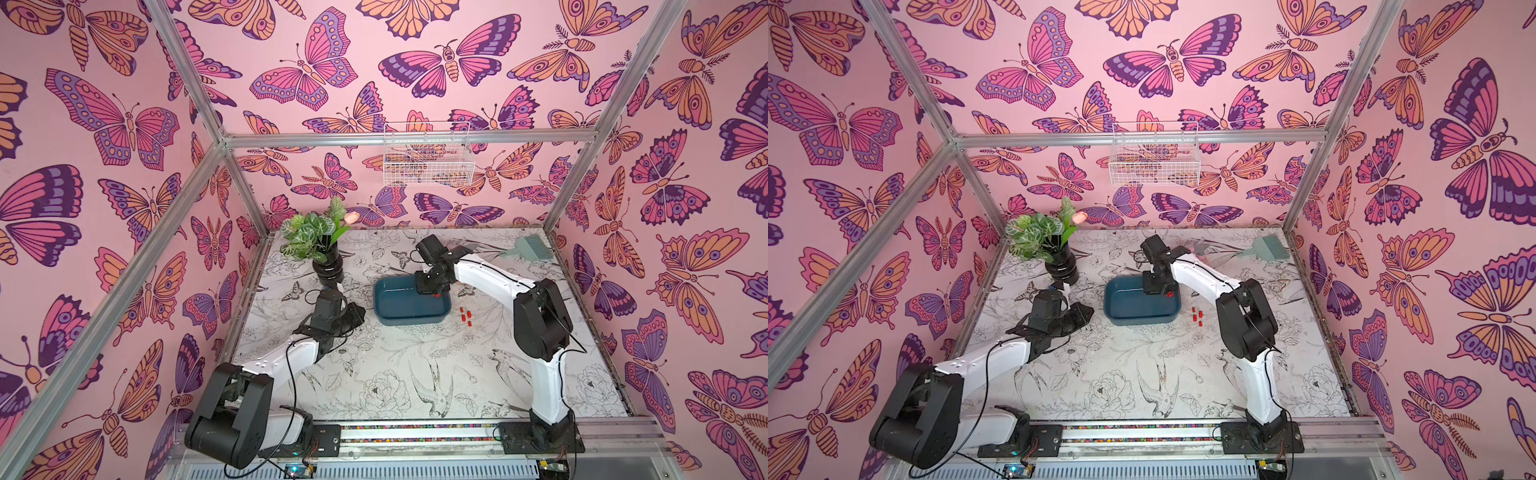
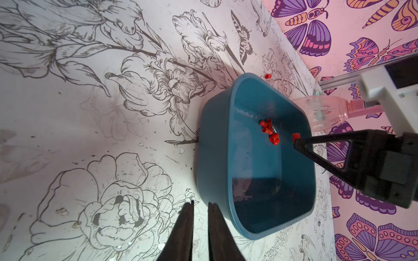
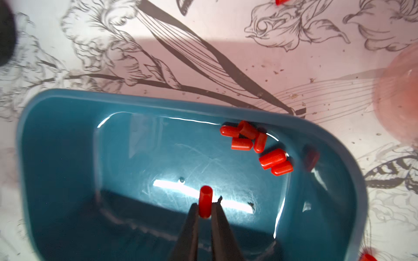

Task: Take the screw protection sleeves out of the storage box
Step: Pick up the screw protection sleeve from the storage box, then place the screw protection sleeve at the center of the board.

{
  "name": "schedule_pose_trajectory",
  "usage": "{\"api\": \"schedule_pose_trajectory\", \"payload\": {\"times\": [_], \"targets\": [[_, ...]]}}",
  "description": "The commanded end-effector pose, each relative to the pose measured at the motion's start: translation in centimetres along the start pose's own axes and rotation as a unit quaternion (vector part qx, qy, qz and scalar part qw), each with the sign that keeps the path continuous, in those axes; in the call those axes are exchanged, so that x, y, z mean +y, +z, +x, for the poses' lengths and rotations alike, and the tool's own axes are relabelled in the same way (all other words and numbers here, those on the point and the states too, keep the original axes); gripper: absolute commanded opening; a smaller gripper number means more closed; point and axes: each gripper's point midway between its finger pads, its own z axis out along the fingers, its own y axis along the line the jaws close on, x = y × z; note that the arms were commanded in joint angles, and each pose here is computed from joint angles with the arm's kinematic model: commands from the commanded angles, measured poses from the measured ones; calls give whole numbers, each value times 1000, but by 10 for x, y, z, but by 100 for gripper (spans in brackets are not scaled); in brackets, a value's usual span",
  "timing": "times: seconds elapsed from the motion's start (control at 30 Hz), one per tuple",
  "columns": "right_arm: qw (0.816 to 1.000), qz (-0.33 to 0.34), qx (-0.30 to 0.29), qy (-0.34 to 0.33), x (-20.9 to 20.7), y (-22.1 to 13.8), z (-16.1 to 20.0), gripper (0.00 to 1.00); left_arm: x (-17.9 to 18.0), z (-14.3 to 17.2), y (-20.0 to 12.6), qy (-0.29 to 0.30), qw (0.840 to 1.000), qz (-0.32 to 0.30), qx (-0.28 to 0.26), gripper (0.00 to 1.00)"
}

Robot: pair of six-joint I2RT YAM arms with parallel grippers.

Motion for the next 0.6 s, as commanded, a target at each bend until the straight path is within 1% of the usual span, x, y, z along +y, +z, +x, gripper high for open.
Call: {"api": "schedule_pose_trajectory", "payload": {"times": [0.0, 0.17, 0.33, 0.57], "targets": [[1000, -15, 6, 2, 4, -27, 2, 16, 0, -1, 2, -3, 1000, 4, 3, 18], [1000, -14, -2, 0, 0, -46, 7, 16, 0, 0, 2, -4, 1000, 4, 3, 18], [1000, -13, -12, 5, -13, -69, 18, 15, 1, 0, 2, -4, 1000, 3, 3, 18], [1000, 6, -13, 18, -48, -96, 42, 14, 0, 0, 2, -4, 1000, 4, 4, 18]]}}
